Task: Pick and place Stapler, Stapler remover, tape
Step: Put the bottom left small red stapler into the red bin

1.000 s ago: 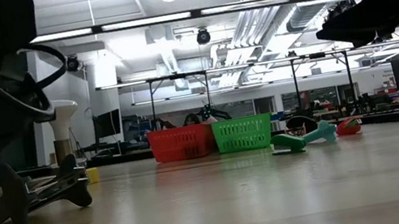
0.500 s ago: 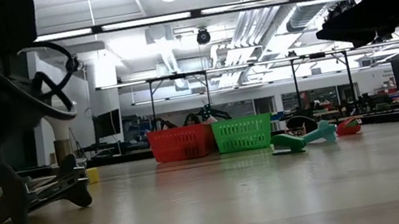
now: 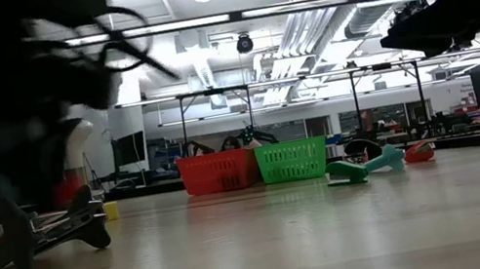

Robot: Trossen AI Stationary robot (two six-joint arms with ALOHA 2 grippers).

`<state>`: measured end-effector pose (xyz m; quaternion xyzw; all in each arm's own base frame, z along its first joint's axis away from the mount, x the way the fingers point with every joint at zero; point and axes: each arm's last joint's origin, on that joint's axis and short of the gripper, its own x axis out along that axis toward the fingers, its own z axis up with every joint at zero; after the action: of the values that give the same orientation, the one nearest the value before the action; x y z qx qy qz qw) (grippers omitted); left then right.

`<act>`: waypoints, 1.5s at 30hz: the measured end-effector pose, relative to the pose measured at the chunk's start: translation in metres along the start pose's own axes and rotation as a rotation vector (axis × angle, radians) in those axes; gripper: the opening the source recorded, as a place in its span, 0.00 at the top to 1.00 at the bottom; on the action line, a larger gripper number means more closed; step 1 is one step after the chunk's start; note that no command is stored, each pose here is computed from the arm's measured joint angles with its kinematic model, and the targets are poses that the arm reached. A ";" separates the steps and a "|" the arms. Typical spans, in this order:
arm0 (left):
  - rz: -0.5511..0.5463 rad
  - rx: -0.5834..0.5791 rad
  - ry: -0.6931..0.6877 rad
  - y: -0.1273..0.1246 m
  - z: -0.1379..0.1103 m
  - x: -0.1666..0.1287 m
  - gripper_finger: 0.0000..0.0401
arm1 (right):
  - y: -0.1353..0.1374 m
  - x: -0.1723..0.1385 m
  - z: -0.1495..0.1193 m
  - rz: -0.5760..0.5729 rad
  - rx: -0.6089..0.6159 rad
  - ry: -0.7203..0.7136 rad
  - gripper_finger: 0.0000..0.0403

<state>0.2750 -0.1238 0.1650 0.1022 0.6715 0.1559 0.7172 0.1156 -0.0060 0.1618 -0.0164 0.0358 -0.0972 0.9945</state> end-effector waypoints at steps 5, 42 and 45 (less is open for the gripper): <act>0.036 -0.098 -0.047 0.022 0.021 -0.002 0.82 | 0.000 0.000 0.000 0.000 -0.001 0.002 0.54; -0.296 -0.998 -0.180 0.262 0.090 0.053 0.82 | 0.000 0.000 0.000 0.000 -0.001 0.001 0.54; -0.347 -1.019 -0.157 0.259 0.092 0.057 0.83 | 0.000 0.000 0.000 0.000 0.000 0.002 0.54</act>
<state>0.3473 0.1436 0.2109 -0.3592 0.4623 0.3328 0.7393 0.1157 -0.0059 0.1618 -0.0165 0.0366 -0.0970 0.9945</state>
